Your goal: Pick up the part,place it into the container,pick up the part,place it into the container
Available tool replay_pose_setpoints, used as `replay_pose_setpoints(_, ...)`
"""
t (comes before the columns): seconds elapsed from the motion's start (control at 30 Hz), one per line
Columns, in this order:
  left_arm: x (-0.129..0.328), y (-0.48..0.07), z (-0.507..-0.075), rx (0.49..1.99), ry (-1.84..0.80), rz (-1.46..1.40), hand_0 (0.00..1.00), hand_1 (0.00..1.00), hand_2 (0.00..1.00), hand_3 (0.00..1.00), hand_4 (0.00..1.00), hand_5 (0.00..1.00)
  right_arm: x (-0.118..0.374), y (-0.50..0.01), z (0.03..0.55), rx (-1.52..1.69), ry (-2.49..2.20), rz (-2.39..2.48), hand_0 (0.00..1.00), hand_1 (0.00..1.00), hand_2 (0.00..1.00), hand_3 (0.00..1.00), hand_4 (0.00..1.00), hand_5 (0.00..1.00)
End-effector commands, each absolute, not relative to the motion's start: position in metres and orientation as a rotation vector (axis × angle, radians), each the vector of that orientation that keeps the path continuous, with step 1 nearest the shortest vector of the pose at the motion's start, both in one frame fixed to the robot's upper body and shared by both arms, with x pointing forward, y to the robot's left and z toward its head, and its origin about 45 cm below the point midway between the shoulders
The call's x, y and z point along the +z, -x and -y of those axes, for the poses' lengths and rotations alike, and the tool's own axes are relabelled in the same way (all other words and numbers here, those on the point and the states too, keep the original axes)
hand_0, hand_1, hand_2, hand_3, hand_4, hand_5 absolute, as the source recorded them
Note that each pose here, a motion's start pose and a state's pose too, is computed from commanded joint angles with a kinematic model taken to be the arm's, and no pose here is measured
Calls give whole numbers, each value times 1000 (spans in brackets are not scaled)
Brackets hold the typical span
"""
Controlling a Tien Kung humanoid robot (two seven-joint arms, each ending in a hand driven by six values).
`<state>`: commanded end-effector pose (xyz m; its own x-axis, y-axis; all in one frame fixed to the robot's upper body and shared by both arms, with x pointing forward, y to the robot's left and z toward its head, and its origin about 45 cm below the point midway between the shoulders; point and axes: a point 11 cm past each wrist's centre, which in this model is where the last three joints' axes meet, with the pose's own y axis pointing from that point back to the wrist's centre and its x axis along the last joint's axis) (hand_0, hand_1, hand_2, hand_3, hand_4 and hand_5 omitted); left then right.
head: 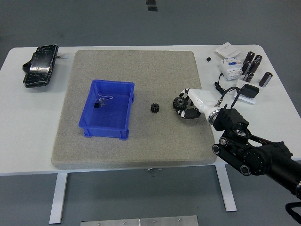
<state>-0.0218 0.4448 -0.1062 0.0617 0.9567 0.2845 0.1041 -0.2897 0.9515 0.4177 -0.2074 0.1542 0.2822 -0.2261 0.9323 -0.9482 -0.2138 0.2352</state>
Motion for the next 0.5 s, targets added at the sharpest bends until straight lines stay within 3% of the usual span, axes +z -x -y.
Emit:
replay_pose_setpoints(0.47, -107, 24, -443, 1323, -1533, -1111, 670, 642, 606, 629, 700, 571, 199, -385, 84, 1279, -1887, 1079, 445, 487, 491, 570, 698, 75)
replay_pose_setpoints(0.5, -107, 24, -443, 1323, -1533, -1111, 670, 642, 606, 629, 701, 572, 198, -382, 78, 1294, -1891, 1064, 628, 653, 647, 660, 521, 211)
